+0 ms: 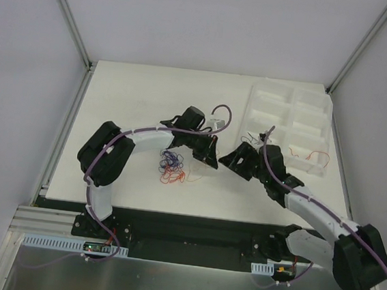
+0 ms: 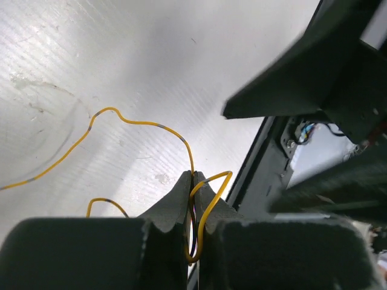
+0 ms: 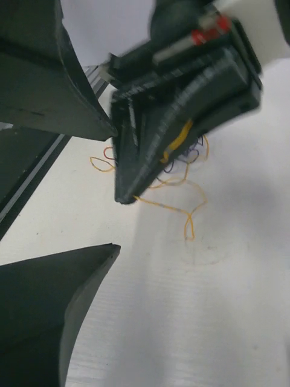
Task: Untangle the cables
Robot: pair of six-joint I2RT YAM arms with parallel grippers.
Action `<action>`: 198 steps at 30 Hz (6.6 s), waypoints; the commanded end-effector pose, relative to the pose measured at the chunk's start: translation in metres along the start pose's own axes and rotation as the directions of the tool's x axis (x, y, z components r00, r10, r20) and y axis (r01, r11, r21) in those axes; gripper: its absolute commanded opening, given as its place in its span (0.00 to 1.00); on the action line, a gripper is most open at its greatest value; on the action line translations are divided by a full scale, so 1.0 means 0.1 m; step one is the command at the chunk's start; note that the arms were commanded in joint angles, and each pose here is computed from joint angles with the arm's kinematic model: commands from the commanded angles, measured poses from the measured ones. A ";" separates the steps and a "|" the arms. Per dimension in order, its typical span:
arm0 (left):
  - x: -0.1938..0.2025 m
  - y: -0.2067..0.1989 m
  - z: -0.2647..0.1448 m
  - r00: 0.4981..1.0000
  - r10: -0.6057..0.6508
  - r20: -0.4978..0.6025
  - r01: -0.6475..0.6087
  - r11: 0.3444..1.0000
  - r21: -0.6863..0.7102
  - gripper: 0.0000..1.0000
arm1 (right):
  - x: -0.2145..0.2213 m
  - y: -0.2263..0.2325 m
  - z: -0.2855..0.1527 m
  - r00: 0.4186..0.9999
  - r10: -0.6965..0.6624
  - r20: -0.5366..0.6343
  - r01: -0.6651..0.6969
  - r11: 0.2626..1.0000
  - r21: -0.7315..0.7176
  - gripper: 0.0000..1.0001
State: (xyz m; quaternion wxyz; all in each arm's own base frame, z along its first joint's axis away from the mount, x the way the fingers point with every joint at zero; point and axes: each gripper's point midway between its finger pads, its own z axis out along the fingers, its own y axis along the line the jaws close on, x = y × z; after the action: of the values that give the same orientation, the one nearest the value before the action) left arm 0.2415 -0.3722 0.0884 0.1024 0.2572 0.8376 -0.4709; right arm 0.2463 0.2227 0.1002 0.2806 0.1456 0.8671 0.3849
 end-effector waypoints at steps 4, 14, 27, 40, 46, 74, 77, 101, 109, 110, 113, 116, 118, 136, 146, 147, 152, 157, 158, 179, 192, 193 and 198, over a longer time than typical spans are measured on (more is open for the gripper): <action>-0.50 -0.36 -0.46 0.950 -0.264 0.170 0.248 0.963 0.106 0.00 | 0.04 0.53 -0.37 0.900 -0.395 0.185 0.413 0.908 -0.067 0.80; -0.58 -0.46 -0.78 0.821 -0.497 0.281 0.415 0.857 0.304 0.00 | 0.28 0.94 -0.03 0.879 -0.414 0.238 0.427 0.904 -0.004 0.77; -0.59 -0.46 -0.95 0.789 -0.523 0.323 0.393 0.833 0.390 0.00 | 0.08 1.26 0.10 0.811 -0.476 0.340 0.499 0.867 0.023 0.65; -0.58 -0.53 -0.98 0.805 -0.525 0.276 0.370 0.809 0.457 0.00 | -0.08 1.32 0.10 0.718 -0.588 0.373 0.608 0.790 0.077 0.46; -0.59 -0.59 -0.99 0.806 -0.550 0.218 0.369 0.756 0.540 0.00 | -0.07 1.45 0.01 0.657 -0.634 0.407 0.690 0.723 0.012 0.46; -0.55 -0.42 -1.09 0.871 -0.351 0.344 0.259 0.923 0.286 0.61 | -0.33 1.12 -0.28 0.665 -0.598 0.447 0.633 0.769 0.088 0.00; -0.54 -0.32 -1.12 0.869 -0.331 0.367 0.273 0.941 0.200 0.66 | -0.44 0.98 -0.38 0.672 -0.588 0.450 0.606 0.786 0.121 0.00; -0.57 -0.49 -1.19 0.925 -0.168 0.340 0.109 0.977 0.186 0.68 | -0.05 0.78 -0.13 0.930 -0.338 0.143 0.365 0.896 -0.254 0.00; -0.56 -0.46 -1.18 0.936 -0.135 0.325 0.095 0.986 0.137 0.72 | 0.06 1.08 -0.15 0.896 -0.429 0.113 0.437 0.807 -0.397 0.00; -0.56 -0.44 -1.18 0.937 -0.113 0.329 0.080 0.990 0.112 0.72 | 0.08 1.09 -0.16 0.893 -0.437 0.105 0.440 0.800 -0.409 0.00; -0.58 -0.47 -1.21 0.941 -0.040 0.337 0.017 0.997 0.073 0.71 | 0.17 1.15 -0.21 0.878 -0.472 0.082 0.453 0.762 -0.462 0.00; -0.55 -0.62 -1.19 0.958 0.032 0.284 -0.074 0.988 0.138 0.69 | 0.19 1.18 -0.28 0.864 -0.495 0.095 0.474 0.736 -0.483 0.00; -0.52 -0.70 -1.18 0.969 0.040 0.243 -0.091 0.975 0.201 0.66 | 0.18 1.19 -0.33 0.859 -0.501 0.104 0.482 0.725 -0.492 0.00; -0.48 -0.91 -1.18 0.951 0.133 0.279 -0.193 0.961 0.199 0.66 | -0.20 1.05 -0.59 0.862 -0.479 0.169 0.505 0.774 -0.383 0.00; -0.68 -0.77 -1.76 0.801 0.324 0.504 -0.247 0.945 -0.216 0.80 | -1.31 1.65 -1.33 0.803 -0.483 0.349 0.556 0.818 -0.147 0.00; -0.69 -0.78 -1.79 0.793 0.335 0.509 -0.254 0.941 -0.224 0.81 | -1.48 1.81 -1.46 0.791 -0.476 0.385 0.563 0.812 -0.153 0.00; -0.68 -0.81 -1.77 0.803 0.317 0.505 -0.250 0.948 -0.199 0.81 | -2.14 2.17 -1.70 0.782 -0.422 0.459 0.547 0.818 -0.178 0.00; -0.67 -0.84 -1.74 0.814 0.302 0.497 -0.249 0.953 -0.171 0.81 | -2.81 2.36 -1.82 0.774 -0.343 0.533 0.509 0.837 -0.201 0.01; -0.67 -0.84 -1.74 0.814 0.303 0.496 -0.251 0.953 -0.170 0.81 | -2.94 2.37 -1.82 0.765 -0.334 0.550 0.508 0.838 -0.197 0.01; -0.68 -0.88 -1.76 0.820 0.282 0.498 -0.247 0.959 -0.137 0.82 | -4.27 1.50 -1.33 0.743 -0.236 0.627 0.378 0.920 -0.101 0.00; -0.68 -0.85 -1.73 0.826 0.272 0.494 -0.238 0.962 -0.133 0.81 | -3.72 0.74 -0.86 0.823 -0.231 0.518 0.306 0.950 -0.063 0.00; -0.68 -0.85 -1.73 0.828 0.270 0.492 -0.237 0.963 -0.129 0.82 | -3.66 0.67 -0.84 0.829 -0.234 0.508 0.298 0.954 -0.046 0.00; -0.67 -0.86 -1.72 0.831 0.263 0.490 -0.234 0.965 -0.121 0.82 | -3.25 0.08 -0.66 0.873 -0.297 0.387 0.275 0.955 0.114 0.00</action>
State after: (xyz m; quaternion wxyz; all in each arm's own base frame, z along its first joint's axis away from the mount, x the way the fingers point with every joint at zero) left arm 0.2648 -0.2857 0.2615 0.3784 0.2262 0.7662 -0.4675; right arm 0.4899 0.0408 0.2610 0.4790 0.1451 0.8008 0.3291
